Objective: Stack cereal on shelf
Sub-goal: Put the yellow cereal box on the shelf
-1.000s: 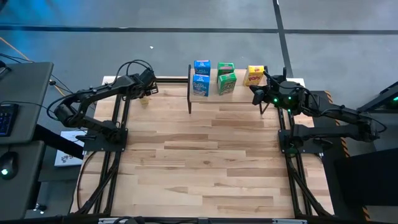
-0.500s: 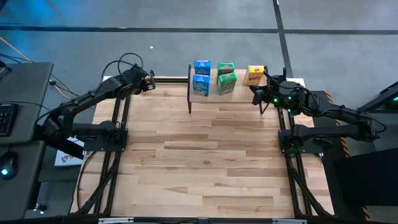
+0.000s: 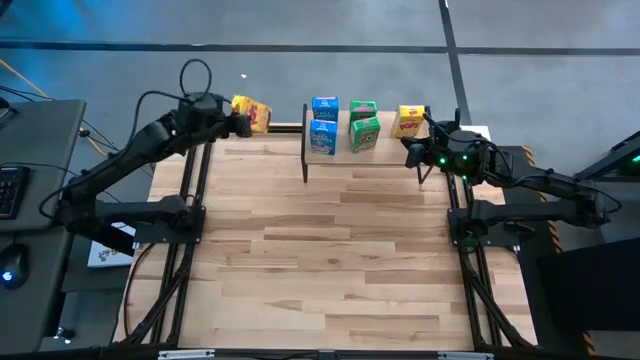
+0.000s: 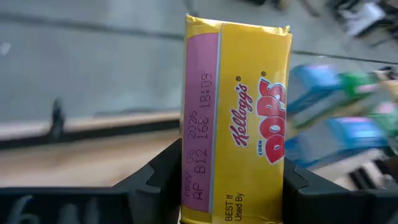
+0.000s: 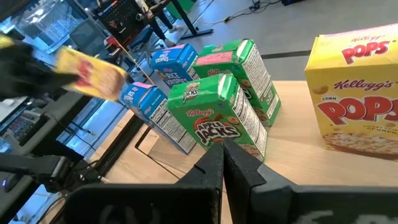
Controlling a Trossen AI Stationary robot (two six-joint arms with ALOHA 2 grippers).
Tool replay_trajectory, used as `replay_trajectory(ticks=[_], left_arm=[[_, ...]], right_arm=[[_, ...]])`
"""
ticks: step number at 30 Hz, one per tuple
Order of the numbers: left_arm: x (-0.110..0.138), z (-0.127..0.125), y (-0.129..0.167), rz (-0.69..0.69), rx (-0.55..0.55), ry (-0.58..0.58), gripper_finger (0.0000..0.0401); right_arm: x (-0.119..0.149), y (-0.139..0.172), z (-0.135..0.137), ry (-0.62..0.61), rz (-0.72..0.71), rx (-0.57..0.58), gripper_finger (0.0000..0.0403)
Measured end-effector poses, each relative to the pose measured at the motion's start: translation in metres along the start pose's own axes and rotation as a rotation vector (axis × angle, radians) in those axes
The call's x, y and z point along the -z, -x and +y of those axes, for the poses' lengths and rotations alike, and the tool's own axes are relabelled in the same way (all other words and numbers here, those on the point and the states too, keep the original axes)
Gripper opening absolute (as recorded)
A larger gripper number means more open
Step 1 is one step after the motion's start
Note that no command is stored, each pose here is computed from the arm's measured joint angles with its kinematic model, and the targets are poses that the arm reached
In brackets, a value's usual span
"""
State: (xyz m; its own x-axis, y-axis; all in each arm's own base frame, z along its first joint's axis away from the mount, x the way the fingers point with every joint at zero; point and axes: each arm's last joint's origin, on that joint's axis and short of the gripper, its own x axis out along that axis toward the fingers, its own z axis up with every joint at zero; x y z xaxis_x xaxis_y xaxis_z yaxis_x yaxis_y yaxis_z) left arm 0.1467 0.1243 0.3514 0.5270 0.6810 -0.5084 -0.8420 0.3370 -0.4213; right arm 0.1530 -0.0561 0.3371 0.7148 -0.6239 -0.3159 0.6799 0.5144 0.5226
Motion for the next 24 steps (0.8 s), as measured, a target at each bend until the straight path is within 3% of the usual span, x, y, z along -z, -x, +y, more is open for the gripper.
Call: replay_trajectory(ticks=[9,13,19,24], left_arm=[[-0.036,-0.041,0.042,-0.131,0.164,-0.172,0.0142],[-0.034,-0.058,0.049,-0.085,0.299,-0.254,0.0142],[-0.011,-0.084,0.057,0.089,0.569,-0.359,0.0142],[0.015,-0.108,0.062,0.210,0.700,-0.420,0.0142]], right_arm=[[0.003,-0.011,0.004,-0.034,0.020,-0.005,0.0000],[0.000,-0.018,0.018,0.010,0.044,-0.206,0.0000],[-0.008,-0.026,0.039,0.006,0.010,-0.487,0.0002],[-0.009,-0.032,0.051,-0.050,0.059,-0.672,0.0056]])
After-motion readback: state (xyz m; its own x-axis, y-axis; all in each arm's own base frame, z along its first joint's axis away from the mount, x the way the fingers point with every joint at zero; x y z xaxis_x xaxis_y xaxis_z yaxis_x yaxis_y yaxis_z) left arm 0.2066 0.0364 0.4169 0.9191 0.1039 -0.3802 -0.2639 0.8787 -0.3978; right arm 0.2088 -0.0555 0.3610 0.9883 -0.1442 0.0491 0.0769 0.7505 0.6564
